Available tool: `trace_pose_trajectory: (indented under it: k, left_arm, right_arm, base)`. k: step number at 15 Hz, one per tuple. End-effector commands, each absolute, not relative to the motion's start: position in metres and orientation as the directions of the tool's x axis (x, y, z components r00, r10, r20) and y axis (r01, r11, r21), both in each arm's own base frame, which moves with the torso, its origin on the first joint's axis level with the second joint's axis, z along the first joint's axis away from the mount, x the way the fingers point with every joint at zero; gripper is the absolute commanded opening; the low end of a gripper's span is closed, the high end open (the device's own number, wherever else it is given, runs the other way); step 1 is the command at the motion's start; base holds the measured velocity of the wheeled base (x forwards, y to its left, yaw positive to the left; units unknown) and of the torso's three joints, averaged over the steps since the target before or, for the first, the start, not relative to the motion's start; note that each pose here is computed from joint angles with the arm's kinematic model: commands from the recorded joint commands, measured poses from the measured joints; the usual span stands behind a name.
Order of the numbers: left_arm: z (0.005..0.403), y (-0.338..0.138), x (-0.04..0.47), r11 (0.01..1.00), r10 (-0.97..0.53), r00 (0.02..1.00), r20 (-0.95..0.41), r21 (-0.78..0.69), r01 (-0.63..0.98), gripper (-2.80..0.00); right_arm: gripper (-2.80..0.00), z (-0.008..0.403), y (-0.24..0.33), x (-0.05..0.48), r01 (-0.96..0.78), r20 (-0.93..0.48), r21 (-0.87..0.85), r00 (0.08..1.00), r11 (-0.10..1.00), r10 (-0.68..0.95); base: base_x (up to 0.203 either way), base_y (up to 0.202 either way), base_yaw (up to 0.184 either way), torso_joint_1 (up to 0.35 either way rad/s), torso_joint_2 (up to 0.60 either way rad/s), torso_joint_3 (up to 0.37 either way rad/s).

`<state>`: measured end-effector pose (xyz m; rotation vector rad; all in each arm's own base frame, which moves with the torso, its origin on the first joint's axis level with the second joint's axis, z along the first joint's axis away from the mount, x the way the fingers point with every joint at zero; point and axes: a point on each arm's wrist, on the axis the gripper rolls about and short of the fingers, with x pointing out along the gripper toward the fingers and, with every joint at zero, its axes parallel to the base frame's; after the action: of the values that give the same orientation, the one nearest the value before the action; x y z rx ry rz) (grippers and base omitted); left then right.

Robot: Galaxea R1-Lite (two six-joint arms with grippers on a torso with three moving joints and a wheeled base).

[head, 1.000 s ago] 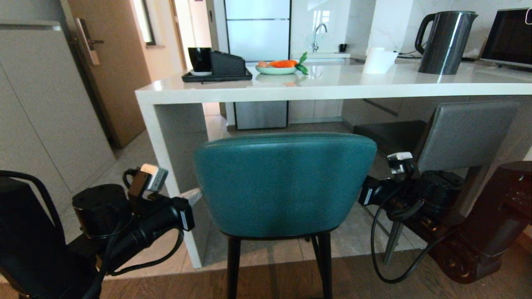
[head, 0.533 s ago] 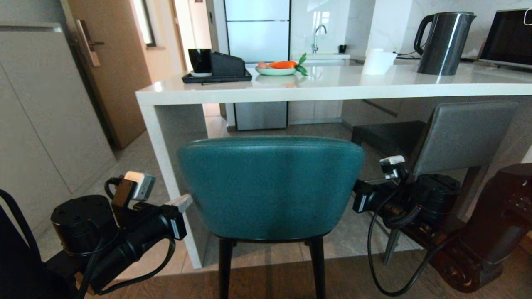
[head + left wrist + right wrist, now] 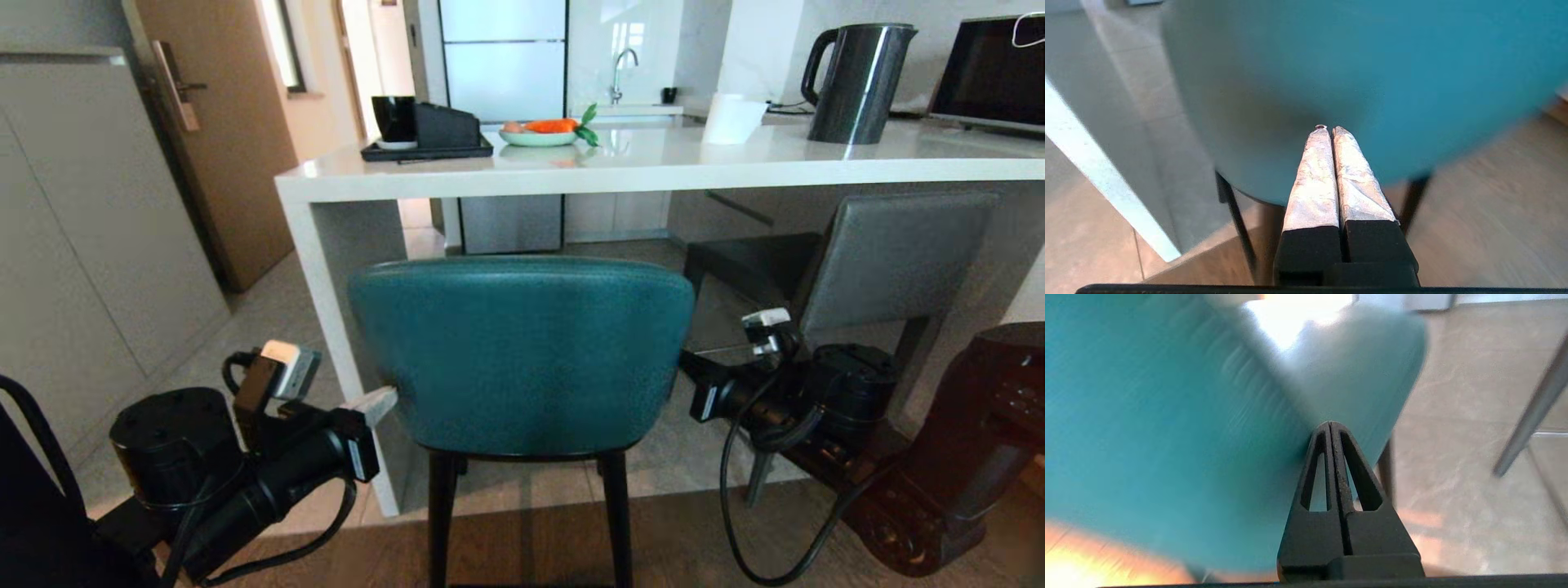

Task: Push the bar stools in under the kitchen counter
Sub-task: Pull the blue chair out from under the dining table

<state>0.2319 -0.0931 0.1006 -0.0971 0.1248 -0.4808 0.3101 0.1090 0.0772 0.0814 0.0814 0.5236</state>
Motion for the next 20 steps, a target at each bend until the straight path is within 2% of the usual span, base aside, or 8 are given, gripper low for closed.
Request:
trace_pose_trajectory:
  k: [1,6,9,14,20]
  left_arm:
    - [0.101,-0.092,0.231,0.887,-0.456,0.885,-0.094,-0.121,0.445,-2.8]
    - [0.1,-0.091,0.235,0.892,-0.448,0.889,-0.094,-0.118,0.437,-2.8]
    - [0.095,-0.08,0.244,0.913,-0.402,0.909,-0.108,-0.12,0.39,-2.8]
    - [0.088,-0.046,0.327,0.962,-0.255,0.967,-0.009,-0.105,0.252,-2.8]
    - [0.064,-0.026,0.419,0.958,-0.267,0.955,0.128,-0.074,0.278,-2.8]
  right_arm:
    - [-2.8,0.077,0.108,0.311,-0.487,-0.049,0.097,0.869,0.868,0.493]
    - [-2.8,0.078,0.107,0.312,-0.482,-0.048,0.096,0.872,0.871,0.487]
    - [-2.8,0.078,0.094,0.316,-0.446,-0.046,0.099,0.891,0.89,0.452]
    - [-2.8,0.089,0.053,0.356,-0.328,0.054,0.08,0.944,0.941,0.325]
    - [-2.8,0.086,0.04,0.407,-0.262,0.092,0.07,0.962,0.962,0.256]
  base:
    - [-0.207,0.0,-0.005,-0.007,0.0,0.007]
    - [-0.195,0.0,-0.002,0.003,0.0,0.002]
    - [-0.036,0.0,0.0,-0.001,0.0,0.001]
    - [0.0,0.0,0.0,0.0,0.0,0.0]
    - [0.0,0.0,0.0,0.0,0.0,0.0]
